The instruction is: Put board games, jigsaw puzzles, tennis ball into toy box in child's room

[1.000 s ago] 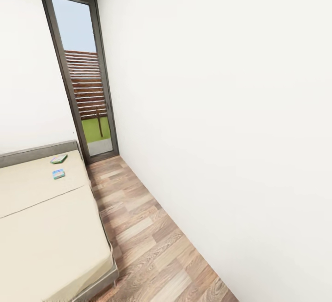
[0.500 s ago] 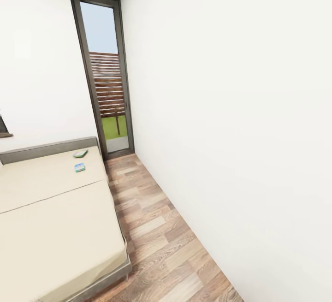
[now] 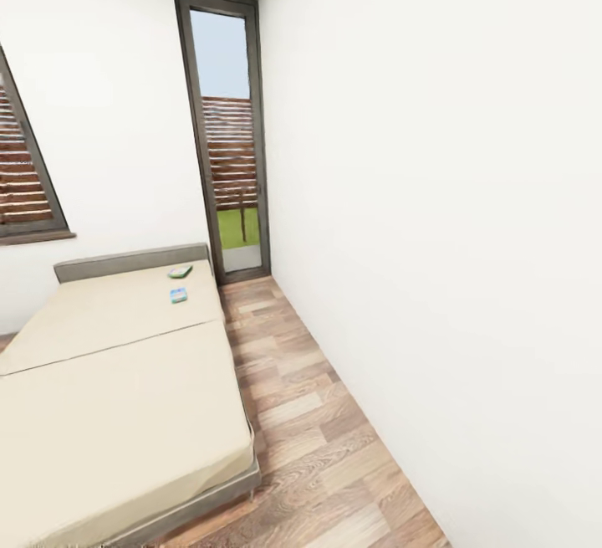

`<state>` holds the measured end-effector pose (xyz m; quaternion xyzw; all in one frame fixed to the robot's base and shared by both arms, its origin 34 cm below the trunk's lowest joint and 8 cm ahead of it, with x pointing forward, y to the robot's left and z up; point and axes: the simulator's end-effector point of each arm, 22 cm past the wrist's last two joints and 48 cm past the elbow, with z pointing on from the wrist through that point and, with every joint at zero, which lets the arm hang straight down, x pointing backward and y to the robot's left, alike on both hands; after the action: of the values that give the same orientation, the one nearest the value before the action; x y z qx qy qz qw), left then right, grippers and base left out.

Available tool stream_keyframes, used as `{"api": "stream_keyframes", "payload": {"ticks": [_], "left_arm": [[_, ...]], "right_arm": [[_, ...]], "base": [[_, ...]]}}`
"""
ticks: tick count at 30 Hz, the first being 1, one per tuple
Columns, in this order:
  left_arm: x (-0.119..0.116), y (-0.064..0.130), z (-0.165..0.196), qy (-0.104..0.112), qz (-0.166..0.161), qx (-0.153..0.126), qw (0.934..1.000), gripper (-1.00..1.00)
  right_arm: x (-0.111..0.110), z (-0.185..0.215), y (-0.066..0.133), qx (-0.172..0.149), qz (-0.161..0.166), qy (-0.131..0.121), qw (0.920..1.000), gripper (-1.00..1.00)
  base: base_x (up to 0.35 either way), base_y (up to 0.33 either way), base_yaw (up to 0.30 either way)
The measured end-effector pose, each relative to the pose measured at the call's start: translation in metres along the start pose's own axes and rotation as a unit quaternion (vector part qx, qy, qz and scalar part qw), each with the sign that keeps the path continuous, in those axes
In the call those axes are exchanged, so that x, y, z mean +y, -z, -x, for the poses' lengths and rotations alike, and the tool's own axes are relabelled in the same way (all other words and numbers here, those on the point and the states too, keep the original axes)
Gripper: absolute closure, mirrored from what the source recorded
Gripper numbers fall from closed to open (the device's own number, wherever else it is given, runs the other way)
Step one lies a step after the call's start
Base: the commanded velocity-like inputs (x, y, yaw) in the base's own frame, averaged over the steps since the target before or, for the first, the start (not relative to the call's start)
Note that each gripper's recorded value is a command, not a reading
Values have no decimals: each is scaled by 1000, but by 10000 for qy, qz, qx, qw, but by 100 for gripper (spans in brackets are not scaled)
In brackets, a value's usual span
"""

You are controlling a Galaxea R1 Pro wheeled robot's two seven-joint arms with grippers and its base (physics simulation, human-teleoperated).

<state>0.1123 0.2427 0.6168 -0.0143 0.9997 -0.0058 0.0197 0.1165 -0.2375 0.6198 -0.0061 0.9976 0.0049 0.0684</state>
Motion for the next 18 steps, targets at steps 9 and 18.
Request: {"api": "stream_keyframes", "payload": {"ticks": [9, 18], "left_arm": [[0, 0, 0, 0, 0, 0, 10000, -100], [0, 0, 0, 0, 0, 0, 10000, -100]], "right_arm": [[0, 0, 0, 0, 0, 0, 10000, -100], [0, 0, 0, 0, 0, 0, 10000, -100]], "base": [[0, 0, 244], [0, 0, 242]]}}
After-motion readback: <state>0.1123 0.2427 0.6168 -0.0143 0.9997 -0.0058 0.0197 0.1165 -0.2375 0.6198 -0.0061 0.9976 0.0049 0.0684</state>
